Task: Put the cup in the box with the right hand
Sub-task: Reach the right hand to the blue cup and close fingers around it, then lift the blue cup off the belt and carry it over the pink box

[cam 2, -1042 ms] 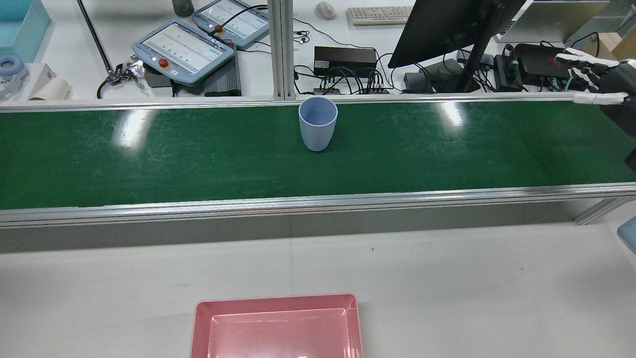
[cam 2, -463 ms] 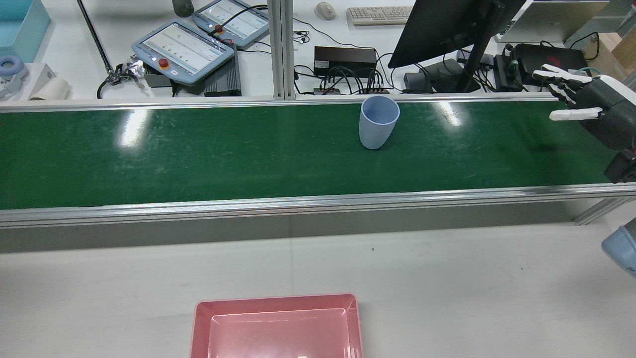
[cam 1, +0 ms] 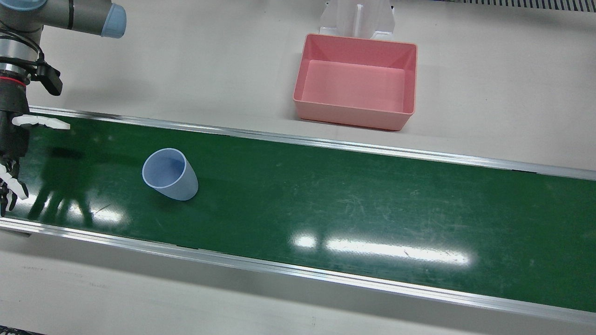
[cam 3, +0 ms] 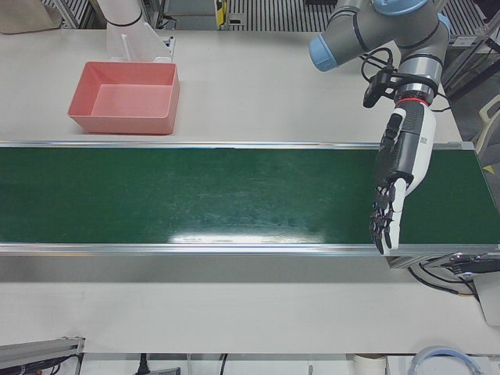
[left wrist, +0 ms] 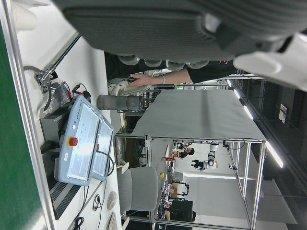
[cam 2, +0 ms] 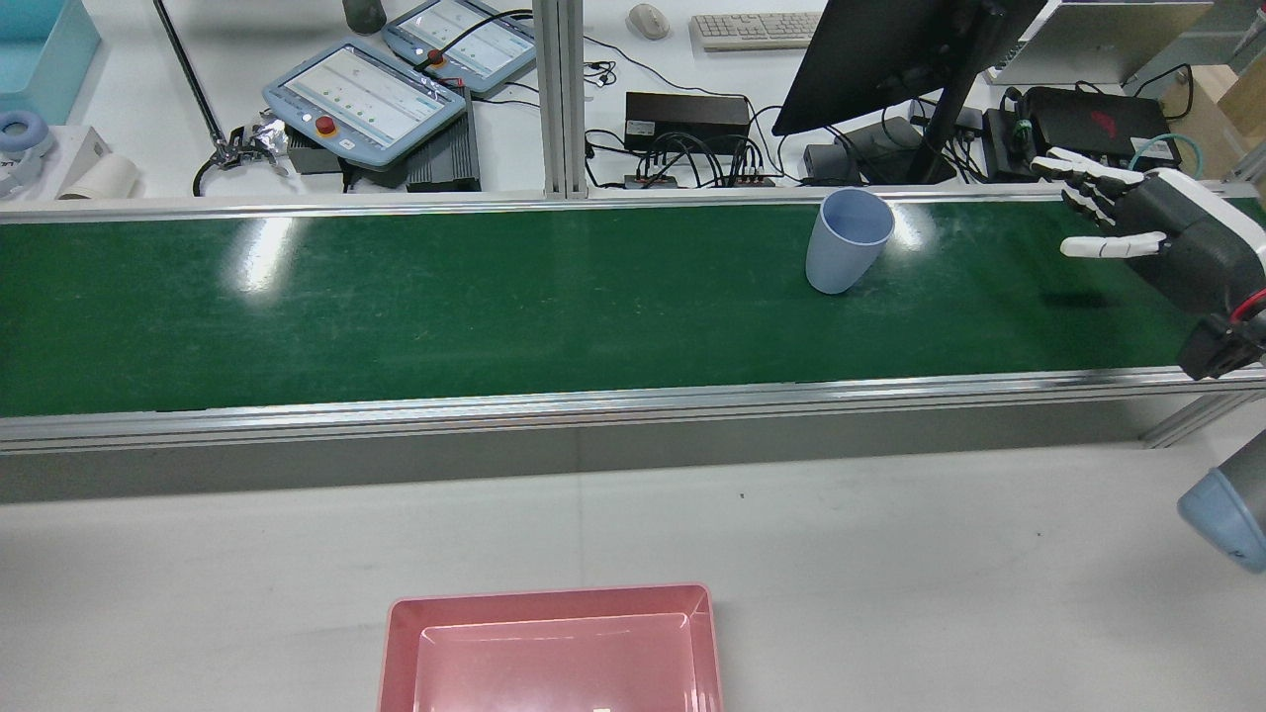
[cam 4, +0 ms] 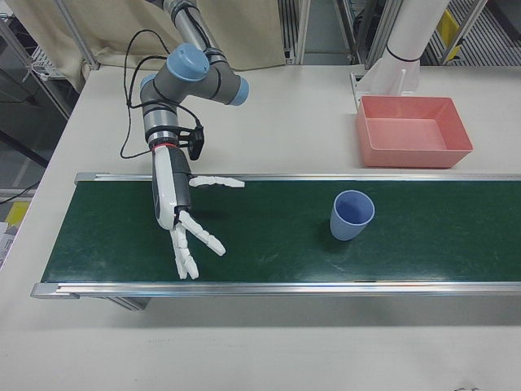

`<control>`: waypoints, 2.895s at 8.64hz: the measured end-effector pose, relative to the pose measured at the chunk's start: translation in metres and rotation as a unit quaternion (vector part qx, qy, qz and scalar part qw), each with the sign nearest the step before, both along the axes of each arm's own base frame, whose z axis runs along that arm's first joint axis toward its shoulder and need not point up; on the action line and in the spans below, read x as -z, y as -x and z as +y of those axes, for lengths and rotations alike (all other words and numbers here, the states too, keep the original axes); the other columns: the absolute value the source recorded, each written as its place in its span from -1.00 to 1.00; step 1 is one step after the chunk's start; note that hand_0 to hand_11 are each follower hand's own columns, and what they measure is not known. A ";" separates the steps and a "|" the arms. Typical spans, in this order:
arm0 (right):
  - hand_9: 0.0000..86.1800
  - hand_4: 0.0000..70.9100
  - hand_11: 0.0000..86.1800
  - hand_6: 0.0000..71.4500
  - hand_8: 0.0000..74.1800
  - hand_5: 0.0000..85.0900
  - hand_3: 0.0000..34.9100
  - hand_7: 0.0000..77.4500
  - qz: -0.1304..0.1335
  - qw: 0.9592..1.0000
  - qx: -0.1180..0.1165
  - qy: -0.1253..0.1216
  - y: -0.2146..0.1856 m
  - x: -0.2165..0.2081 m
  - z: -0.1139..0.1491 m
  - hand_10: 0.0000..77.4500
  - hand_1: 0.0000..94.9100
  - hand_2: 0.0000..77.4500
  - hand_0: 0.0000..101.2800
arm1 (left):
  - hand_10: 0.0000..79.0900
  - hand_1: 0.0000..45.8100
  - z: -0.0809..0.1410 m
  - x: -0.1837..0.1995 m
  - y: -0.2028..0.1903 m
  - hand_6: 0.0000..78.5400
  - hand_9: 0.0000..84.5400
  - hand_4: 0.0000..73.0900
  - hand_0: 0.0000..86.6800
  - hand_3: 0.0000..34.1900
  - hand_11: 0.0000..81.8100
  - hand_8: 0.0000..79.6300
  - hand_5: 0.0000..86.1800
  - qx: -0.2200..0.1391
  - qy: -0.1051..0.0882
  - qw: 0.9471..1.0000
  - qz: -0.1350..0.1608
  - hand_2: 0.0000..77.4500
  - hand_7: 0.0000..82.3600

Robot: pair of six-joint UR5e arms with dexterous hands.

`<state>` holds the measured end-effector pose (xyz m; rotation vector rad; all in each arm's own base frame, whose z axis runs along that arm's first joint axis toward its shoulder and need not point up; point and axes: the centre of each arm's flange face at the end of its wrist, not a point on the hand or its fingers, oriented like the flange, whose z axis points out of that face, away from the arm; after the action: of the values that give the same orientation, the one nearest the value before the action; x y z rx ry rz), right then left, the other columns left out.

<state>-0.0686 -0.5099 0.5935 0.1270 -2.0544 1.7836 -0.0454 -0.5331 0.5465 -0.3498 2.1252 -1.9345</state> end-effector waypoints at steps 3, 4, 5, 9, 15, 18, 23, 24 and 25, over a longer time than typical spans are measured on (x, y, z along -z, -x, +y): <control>-0.89 -0.80 -0.87 -0.92 -0.97 -0.88 -0.63 -0.68 0.003 1.000 0.018 -0.005 0.019 0.004 0.003 -0.93 -0.72 -0.94 -0.02 | -1.00 -0.98 0.000 0.000 0.000 -0.99 -1.00 -0.97 -1.00 -1.00 -1.00 -1.00 -0.99 0.000 0.000 1.000 0.000 -0.99 -0.99; -0.89 -0.80 -0.91 -0.92 -0.97 -0.87 -0.59 -0.68 0.004 1.000 0.021 -0.006 0.023 0.005 0.004 -0.94 -0.79 -0.75 -0.04 | -1.00 -0.98 0.000 0.000 0.000 -1.00 -1.00 -0.97 -1.00 -1.00 -1.00 -1.00 -0.99 0.000 0.000 1.000 0.000 -0.99 -0.99; -0.89 -0.91 -0.91 -0.92 -0.97 -0.87 -0.63 -0.68 0.004 1.000 0.024 -0.007 0.025 0.005 0.004 -0.94 -0.61 -0.54 -0.05 | -1.00 -0.98 0.000 0.000 0.000 -1.00 -1.00 -0.97 -1.00 -1.00 -1.00 -1.00 -0.99 0.000 0.000 1.000 0.000 -0.99 -0.99; -0.90 -0.72 -0.89 -0.92 -0.97 -0.86 -0.75 -0.63 0.001 1.000 0.026 -0.011 0.028 0.010 0.005 -0.96 -0.53 -0.85 -0.05 | -1.00 -0.98 0.000 0.000 0.000 -0.99 -1.00 -0.97 -1.00 -1.00 -1.00 -1.00 -0.99 0.000 0.000 1.000 0.000 -0.99 -0.99; 0.14 -0.18 0.18 -0.15 0.22 -0.54 -1.00 0.68 -0.037 0.999 -0.007 -0.025 0.008 0.035 0.003 -0.13 -0.63 -0.07 0.45 | -1.00 -0.98 0.000 0.000 0.000 -1.00 -1.00 -0.97 -1.00 -1.00 -1.00 -1.00 -0.99 0.000 0.000 1.000 0.000 -0.99 -0.99; 0.37 -0.35 0.03 -0.19 0.10 -0.56 -1.00 0.79 -0.068 0.996 -0.012 -0.063 -0.004 0.122 0.021 -0.25 -0.63 -0.04 0.15 | -1.00 -0.98 0.000 0.000 0.000 -0.99 -1.00 -0.97 -1.00 -1.00 -1.00 -1.00 -0.99 0.000 0.000 1.000 0.000 -0.99 -0.99; 0.43 -0.32 -0.04 -0.18 0.06 -0.54 -1.00 0.79 -0.103 0.981 0.110 -0.123 0.127 0.232 0.085 -0.34 -0.68 0.08 0.22 | -1.00 -0.98 0.000 0.000 0.000 -0.99 -1.00 -0.97 -1.00 -1.00 -1.00 -1.00 -0.99 0.000 0.001 1.000 0.000 -0.99 -0.99; 0.43 -0.29 -0.04 -0.18 0.06 -0.64 -1.00 0.79 -0.114 0.975 0.139 -0.134 0.179 0.256 0.111 -0.34 -0.68 0.08 0.31 | -1.00 -0.98 0.000 0.000 0.000 -0.99 -1.00 -0.97 -1.00 -1.00 -1.00 -1.00 -0.99 0.000 0.000 1.000 0.000 -0.99 -0.99; 0.44 -0.28 -0.06 -0.18 0.06 -0.62 -1.00 0.79 -0.123 0.969 0.158 -0.142 0.220 0.275 0.138 -0.34 -0.69 0.08 0.31 | -1.00 -0.98 0.000 0.000 0.000 -1.00 -1.00 -0.97 -1.00 -1.00 -1.00 -1.00 -0.99 0.000 0.000 1.000 0.000 -0.99 -0.99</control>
<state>-0.2890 -0.3717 0.3187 -0.3393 -2.3387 1.3645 -0.0453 -0.5330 0.5465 -0.3505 2.1244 -1.9345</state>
